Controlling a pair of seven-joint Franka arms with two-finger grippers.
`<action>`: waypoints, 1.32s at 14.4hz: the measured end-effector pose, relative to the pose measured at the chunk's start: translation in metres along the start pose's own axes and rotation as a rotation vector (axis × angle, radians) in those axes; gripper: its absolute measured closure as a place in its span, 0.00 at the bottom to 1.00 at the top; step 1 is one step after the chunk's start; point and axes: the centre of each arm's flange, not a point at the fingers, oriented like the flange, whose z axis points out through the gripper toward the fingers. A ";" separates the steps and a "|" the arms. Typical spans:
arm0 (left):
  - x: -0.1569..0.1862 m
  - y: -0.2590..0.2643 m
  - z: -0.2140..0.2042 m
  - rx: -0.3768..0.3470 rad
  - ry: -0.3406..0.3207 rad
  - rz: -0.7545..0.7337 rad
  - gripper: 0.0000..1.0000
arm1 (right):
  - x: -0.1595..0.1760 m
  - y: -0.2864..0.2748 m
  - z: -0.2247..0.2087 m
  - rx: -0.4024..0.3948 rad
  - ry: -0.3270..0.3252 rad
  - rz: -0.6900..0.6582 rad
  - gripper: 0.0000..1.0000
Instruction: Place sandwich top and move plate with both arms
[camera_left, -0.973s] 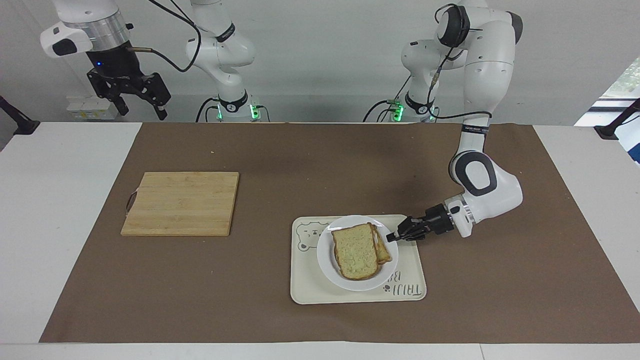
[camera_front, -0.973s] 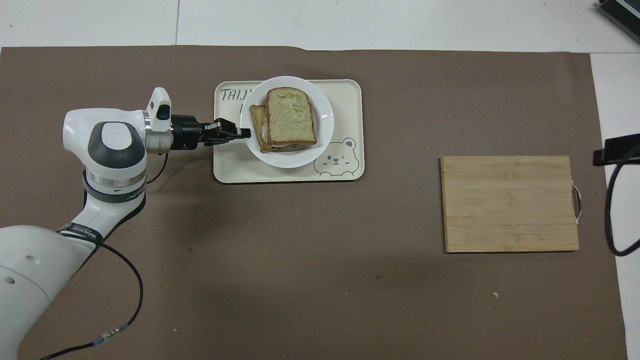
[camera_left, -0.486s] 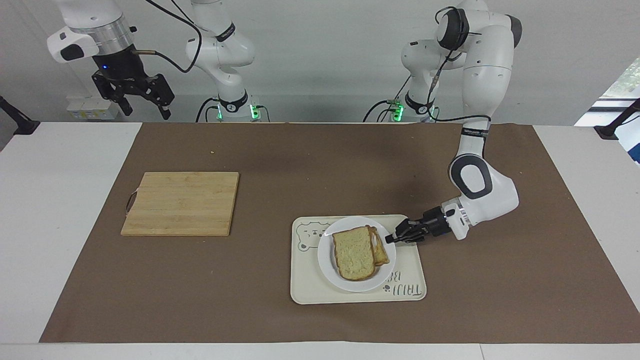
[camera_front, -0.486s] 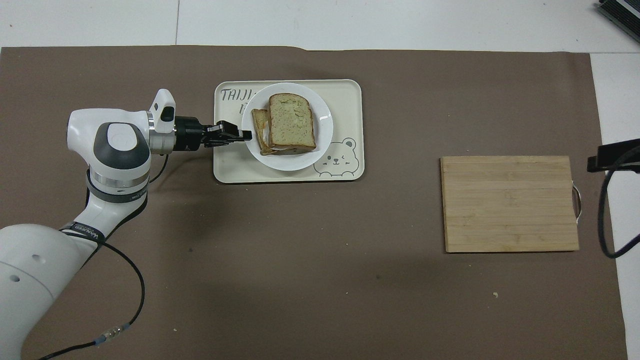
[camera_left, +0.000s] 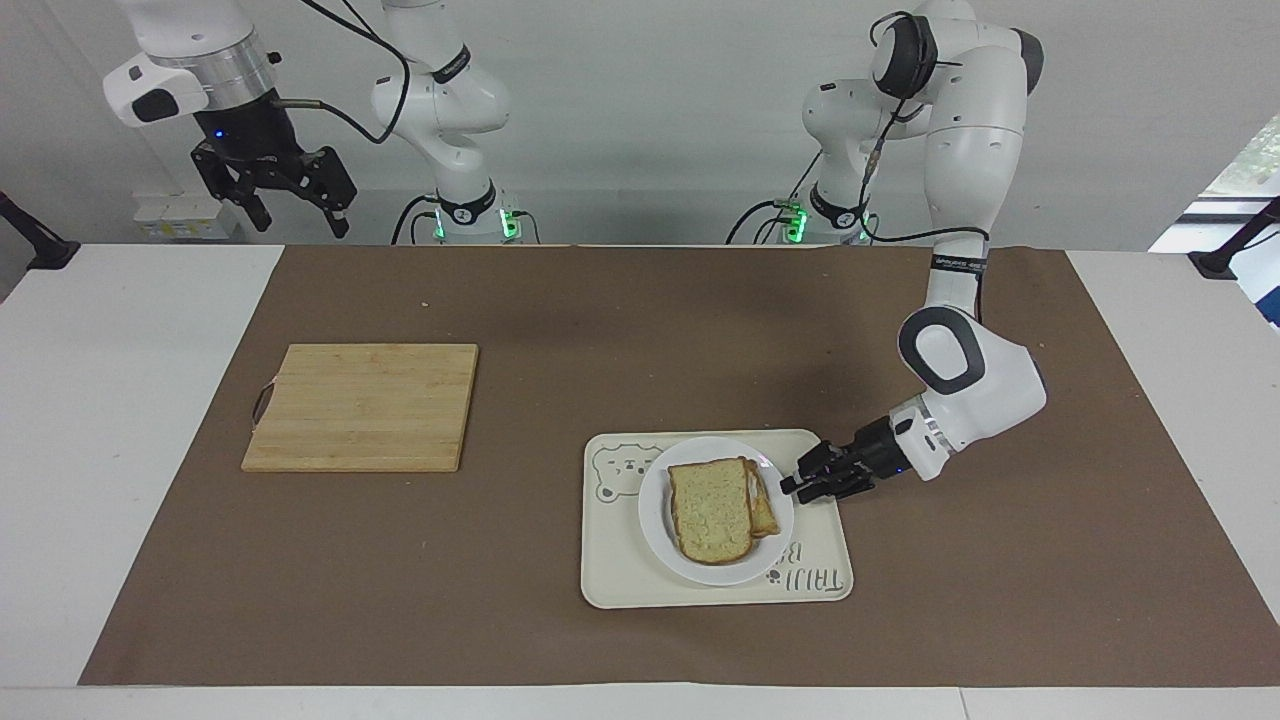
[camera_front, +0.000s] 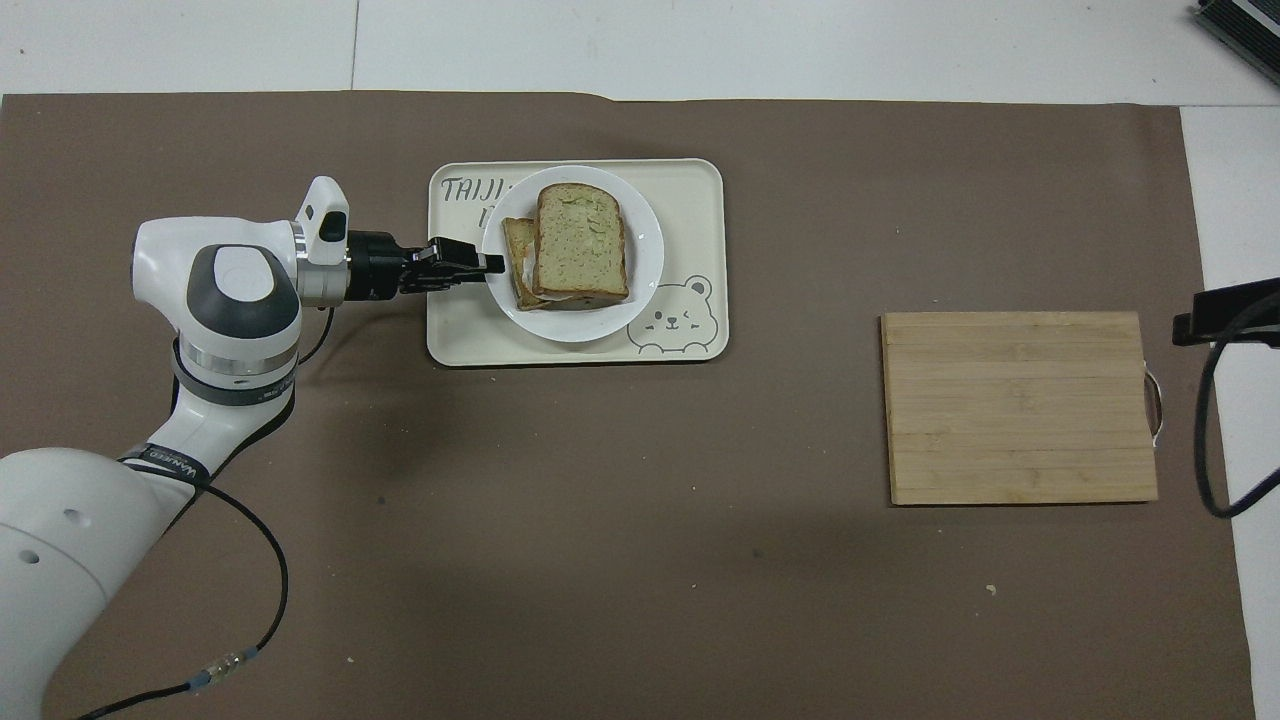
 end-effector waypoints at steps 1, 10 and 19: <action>0.004 0.008 -0.011 0.067 -0.012 0.035 0.46 | 0.000 0.001 0.001 0.000 -0.001 -0.020 0.00; 0.004 0.076 -0.182 0.641 -0.065 0.367 0.00 | 0.003 0.009 0.014 -0.001 -0.016 -0.069 0.00; -0.053 0.175 -0.324 0.774 -0.147 0.376 0.00 | 0.000 0.009 0.016 0.000 -0.022 -0.081 0.00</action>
